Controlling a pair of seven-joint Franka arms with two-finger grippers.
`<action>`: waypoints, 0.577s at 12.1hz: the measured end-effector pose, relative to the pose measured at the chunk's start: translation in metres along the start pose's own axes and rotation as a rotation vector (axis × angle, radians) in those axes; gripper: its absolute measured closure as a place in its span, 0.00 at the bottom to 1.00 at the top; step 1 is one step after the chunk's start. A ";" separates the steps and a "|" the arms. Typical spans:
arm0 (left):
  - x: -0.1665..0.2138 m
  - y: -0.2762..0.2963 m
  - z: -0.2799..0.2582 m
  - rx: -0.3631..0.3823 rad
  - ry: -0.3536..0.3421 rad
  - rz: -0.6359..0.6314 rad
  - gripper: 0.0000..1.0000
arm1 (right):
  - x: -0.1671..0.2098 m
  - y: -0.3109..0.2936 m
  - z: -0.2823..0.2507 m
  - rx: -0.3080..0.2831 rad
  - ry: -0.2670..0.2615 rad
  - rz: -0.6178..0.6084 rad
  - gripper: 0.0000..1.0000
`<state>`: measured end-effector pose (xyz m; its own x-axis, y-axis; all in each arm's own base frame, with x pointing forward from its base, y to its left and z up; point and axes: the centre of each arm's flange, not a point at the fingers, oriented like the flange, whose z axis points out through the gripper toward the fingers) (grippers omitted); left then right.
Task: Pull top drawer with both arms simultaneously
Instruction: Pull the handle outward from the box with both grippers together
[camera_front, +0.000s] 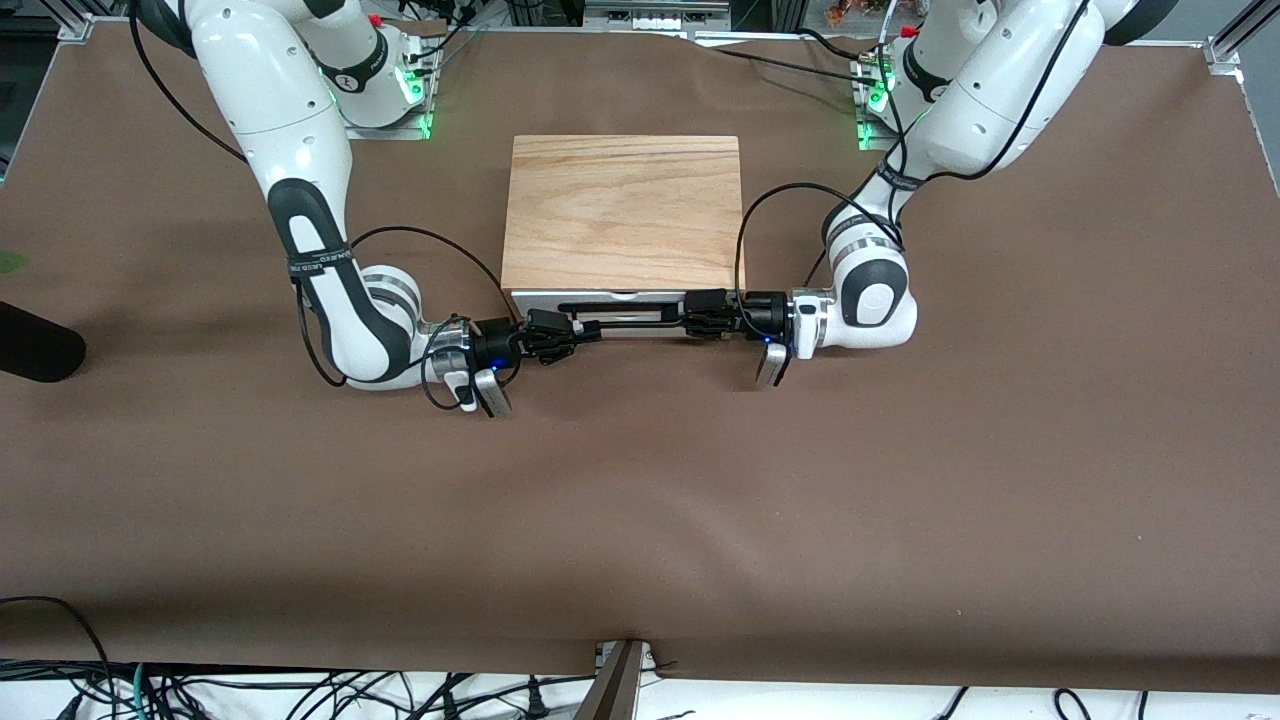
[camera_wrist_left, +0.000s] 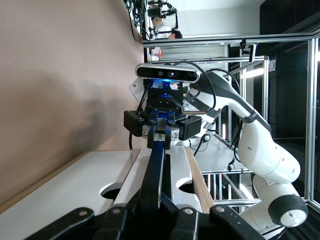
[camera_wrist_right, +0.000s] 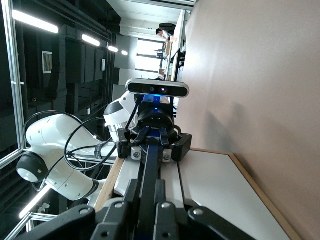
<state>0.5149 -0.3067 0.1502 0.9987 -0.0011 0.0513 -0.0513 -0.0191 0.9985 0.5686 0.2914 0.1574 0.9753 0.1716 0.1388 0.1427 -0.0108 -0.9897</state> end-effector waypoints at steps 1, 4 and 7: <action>0.002 0.000 0.000 -0.001 0.003 0.001 0.91 | 0.003 -0.001 0.000 -0.005 0.002 -0.001 0.83; 0.010 0.000 -0.001 -0.002 0.011 -0.011 0.91 | 0.012 -0.004 -0.001 -0.022 0.005 -0.002 0.83; 0.020 -0.001 -0.001 -0.003 0.021 -0.032 0.91 | 0.022 -0.002 -0.003 -0.026 0.010 -0.012 0.83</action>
<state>0.5351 -0.3058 0.1500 0.9996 0.0209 0.0195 -0.0192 -0.0156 0.9997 0.5905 0.2923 0.1623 0.9750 0.1625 0.1516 0.1591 -0.0341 -0.9867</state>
